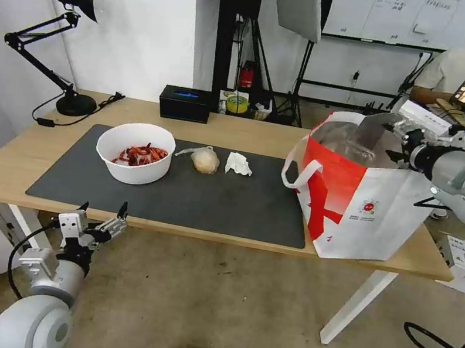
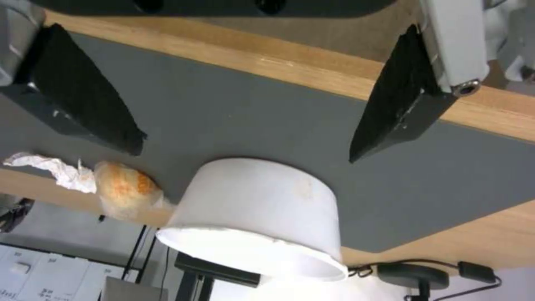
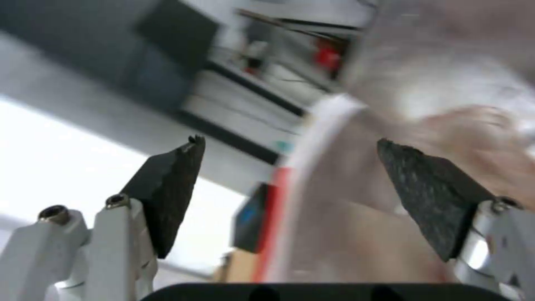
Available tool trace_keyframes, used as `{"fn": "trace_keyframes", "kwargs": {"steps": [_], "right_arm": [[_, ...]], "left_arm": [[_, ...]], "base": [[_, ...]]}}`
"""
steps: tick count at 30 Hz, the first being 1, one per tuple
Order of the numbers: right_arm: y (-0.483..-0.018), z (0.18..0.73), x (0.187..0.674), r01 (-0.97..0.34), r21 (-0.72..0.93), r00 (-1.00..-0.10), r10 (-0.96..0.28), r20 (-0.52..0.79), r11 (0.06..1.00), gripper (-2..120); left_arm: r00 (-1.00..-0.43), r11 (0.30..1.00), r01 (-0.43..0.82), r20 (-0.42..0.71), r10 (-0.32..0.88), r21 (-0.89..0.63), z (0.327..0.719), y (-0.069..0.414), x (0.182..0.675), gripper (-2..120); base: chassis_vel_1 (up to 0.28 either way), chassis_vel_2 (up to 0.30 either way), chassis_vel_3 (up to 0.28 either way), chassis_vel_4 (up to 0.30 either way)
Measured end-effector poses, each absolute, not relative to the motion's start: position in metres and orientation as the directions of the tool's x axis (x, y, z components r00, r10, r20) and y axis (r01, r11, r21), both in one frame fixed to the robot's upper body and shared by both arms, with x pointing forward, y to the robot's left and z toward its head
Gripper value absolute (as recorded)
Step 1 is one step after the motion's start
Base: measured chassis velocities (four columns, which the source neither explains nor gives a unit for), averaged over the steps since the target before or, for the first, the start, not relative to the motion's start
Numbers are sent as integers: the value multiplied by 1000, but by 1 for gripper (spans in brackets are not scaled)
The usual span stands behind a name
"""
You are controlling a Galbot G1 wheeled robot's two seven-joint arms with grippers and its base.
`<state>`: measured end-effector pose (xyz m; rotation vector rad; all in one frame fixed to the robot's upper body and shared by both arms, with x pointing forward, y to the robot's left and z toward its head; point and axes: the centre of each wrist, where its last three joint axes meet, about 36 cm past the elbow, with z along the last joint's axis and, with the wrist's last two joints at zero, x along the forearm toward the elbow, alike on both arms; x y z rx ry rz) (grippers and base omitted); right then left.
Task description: Pick up the trash from the table and place it into the takeout bag.
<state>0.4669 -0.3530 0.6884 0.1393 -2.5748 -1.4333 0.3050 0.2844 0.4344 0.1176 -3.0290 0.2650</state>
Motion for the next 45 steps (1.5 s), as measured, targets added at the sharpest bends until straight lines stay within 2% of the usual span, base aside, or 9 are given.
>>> {"fn": "trace_keyframes", "kwargs": {"steps": [4, 10, 13, 18, 24, 33, 38, 45], "right_arm": [[-349, 685, 452, -93, 840, -974, -225, 35, 535, 80], [-322, 660, 405, -337, 731, -928, -339, -152, 593, 82], [-312, 653, 388, -407, 691, -903, -380, -203, 597, 82], [-294, 630, 360, -490, 572, -868, -429, -249, 658, 84], [-280, 608, 343, -495, 495, -869, -426, -253, 714, 87], [-269, 555, 316, -423, 383, -905, -360, -229, 821, 96], [-262, 528, 303, -387, 367, -920, -329, -210, 846, 97], [-256, 484, 278, -321, 259, -940, -273, -205, 911, 100]], "left_arm": [[-993, 982, -83, 101, -67, -167, 436, 285, 305, 100], [-994, 983, -78, 88, -64, -165, 438, 285, 303, 100], [-995, 984, -75, 82, -62, -164, 438, 286, 302, 100], [-996, 983, -71, 72, -59, -167, 440, 285, 301, 100], [-997, 983, -56, 61, -46, -174, 442, 283, 298, 100], [-999, 983, -17, 47, -9, -181, 438, 275, 293, 100], [-999, 984, 0, 47, 8, -179, 434, 271, 291, 100], [-997, 986, 45, 57, 55, -163, 427, 266, 285, 100]], "base": [[0, 0, 0, 0], [0, 0, 0, 0], [0, 0, 0, 0], [0, 0, 0, 0], [0, 0, 0, 0], [0, 0, 0, 0], [0, 0, 0, 0], [0, 0, 0, 0]]}}
